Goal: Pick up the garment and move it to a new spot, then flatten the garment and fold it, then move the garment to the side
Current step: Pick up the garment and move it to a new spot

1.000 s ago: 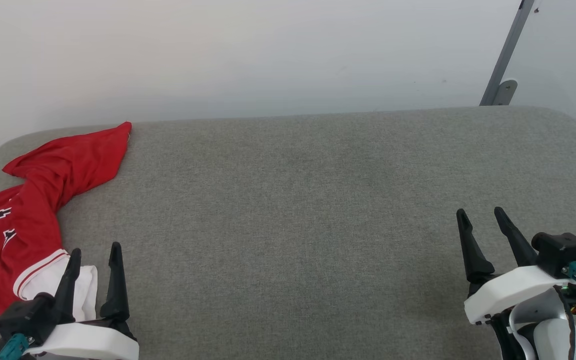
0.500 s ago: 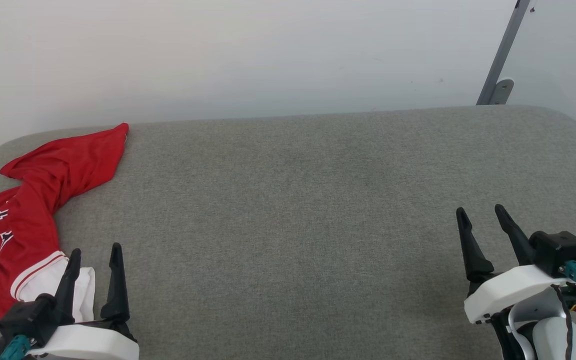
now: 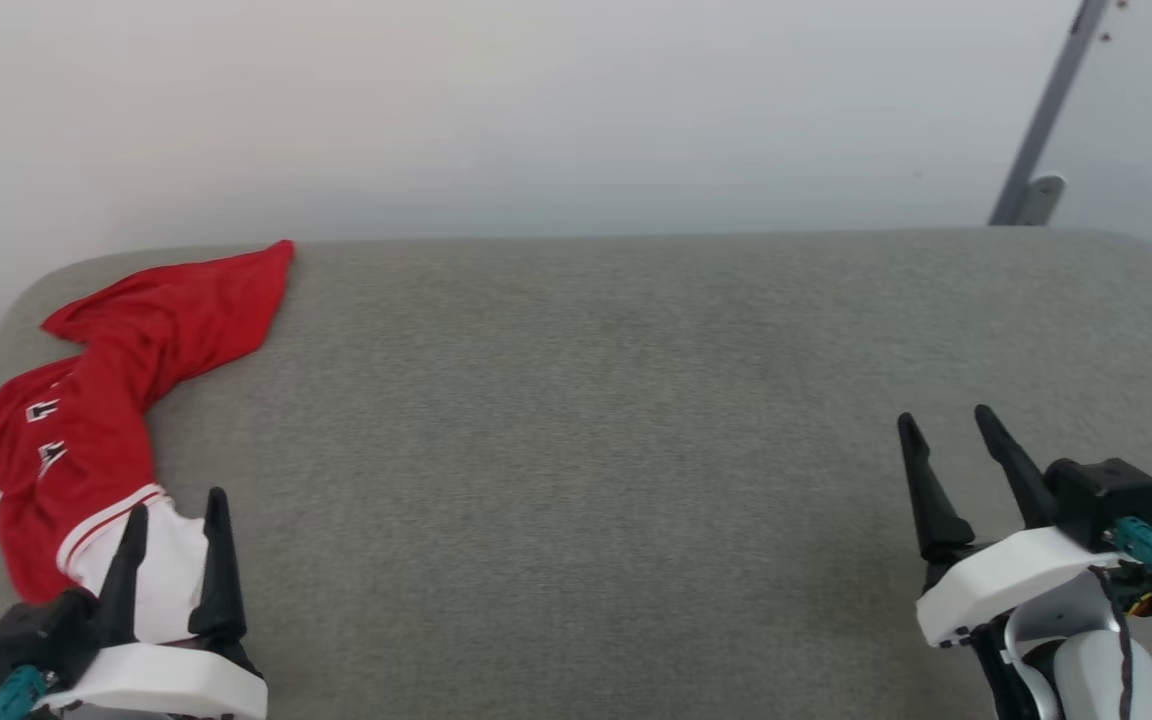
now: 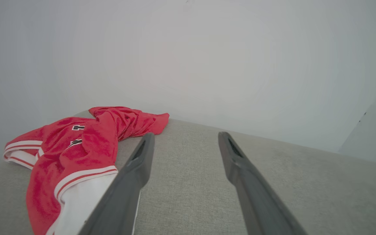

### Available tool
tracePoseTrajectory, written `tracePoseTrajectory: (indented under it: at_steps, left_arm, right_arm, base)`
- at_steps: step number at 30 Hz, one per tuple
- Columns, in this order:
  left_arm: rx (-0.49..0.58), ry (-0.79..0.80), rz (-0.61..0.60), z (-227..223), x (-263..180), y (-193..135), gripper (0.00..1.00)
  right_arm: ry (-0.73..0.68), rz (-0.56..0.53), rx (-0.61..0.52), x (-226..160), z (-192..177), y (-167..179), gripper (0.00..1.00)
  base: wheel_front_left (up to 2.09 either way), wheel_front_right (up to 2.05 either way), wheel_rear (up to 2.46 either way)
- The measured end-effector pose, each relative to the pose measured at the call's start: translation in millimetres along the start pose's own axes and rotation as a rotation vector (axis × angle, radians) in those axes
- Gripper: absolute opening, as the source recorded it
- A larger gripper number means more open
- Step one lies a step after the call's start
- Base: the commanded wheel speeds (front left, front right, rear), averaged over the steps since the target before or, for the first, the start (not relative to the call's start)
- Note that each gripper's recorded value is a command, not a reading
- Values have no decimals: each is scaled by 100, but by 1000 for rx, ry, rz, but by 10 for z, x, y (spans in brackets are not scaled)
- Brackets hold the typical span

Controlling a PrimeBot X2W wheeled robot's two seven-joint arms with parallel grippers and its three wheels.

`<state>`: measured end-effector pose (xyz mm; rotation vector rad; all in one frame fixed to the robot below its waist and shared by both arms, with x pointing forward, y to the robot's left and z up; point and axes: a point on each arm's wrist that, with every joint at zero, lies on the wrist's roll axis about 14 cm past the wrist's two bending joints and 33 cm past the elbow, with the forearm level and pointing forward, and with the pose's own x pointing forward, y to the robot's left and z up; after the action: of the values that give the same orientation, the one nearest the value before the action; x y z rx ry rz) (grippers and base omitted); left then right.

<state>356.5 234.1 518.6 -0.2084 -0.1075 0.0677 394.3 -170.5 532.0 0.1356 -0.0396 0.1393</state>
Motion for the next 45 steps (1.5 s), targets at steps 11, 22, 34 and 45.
tracePoseTrajectory:
  at_steps: [11,22,34,45]
  left_arm:
    - [4,-52,177,230,-290,534,100]
    - [17,-96,390,445,-888,1136,100]
    - [16,-114,521,548,-1352,1431,100]
    - [11,-119,480,690,-1049,1470,100]
  right_arm:
    - [16,176,-5,221,-23,617,100]
    - [38,381,0,345,-80,1379,100]
    - [64,545,7,369,-155,2002,100]
    - [84,541,23,517,-236,1977,100]
  base:
    - [0,0,0]
    - [0,0,0]
    - [0,0,0]
    - [0,0,0]
